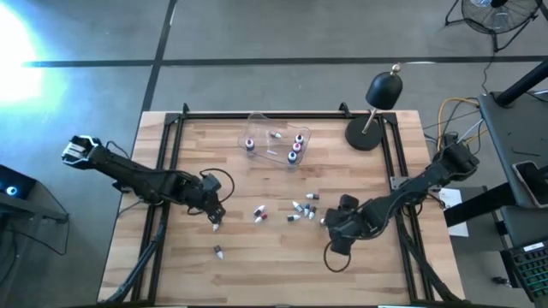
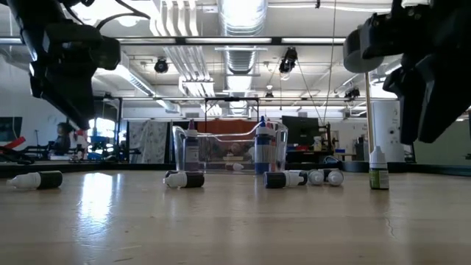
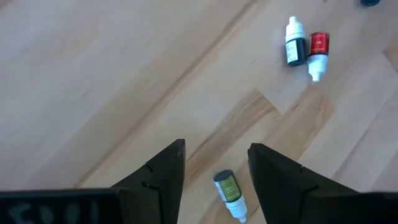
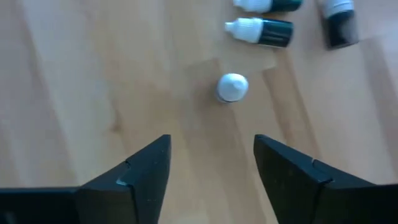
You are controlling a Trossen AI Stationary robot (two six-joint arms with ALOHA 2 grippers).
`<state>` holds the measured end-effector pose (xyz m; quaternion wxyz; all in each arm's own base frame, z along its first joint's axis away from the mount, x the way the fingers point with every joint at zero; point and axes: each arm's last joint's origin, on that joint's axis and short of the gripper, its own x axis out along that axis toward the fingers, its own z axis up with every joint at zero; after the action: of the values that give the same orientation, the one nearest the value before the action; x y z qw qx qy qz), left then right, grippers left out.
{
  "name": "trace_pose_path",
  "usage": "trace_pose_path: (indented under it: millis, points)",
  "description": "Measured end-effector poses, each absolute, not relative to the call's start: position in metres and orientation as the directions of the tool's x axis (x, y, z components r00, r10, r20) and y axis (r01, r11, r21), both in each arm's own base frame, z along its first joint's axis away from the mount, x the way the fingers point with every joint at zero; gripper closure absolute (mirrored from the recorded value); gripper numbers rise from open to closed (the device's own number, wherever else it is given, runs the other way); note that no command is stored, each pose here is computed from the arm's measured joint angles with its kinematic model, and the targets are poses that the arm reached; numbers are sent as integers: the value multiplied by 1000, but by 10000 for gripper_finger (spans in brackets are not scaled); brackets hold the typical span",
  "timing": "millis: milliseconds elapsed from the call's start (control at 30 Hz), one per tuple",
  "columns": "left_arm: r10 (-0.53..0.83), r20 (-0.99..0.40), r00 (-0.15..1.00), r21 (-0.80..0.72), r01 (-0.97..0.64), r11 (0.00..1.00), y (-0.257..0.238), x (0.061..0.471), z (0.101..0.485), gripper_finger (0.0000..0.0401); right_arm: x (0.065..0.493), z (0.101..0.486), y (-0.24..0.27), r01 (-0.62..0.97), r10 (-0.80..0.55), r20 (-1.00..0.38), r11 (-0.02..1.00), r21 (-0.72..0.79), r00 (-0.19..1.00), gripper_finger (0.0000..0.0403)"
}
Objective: Pick & Place food coloring
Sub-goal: Put the bottom right small green food coloring bottle into the transparent bin
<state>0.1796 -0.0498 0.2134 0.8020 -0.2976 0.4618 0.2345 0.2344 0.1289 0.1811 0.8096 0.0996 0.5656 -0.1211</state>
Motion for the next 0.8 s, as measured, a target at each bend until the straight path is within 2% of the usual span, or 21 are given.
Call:
trace_pose_path:
  millis: [200,467,800]
  points:
    - [116,-869,481,-264,-649,714,-50,181,214,249,238,170,124,334,-138,-925,942,-13,355,157]
    - [119,-868,483,-264,-650,713,-50,181,214,249,248,152,123,351,-137,-920,937,0,367,167]
    - [113,-858,501,-283,-644,711,-50,183,215,249,254,148,120,375,-152,-915,927,-1,374,173]
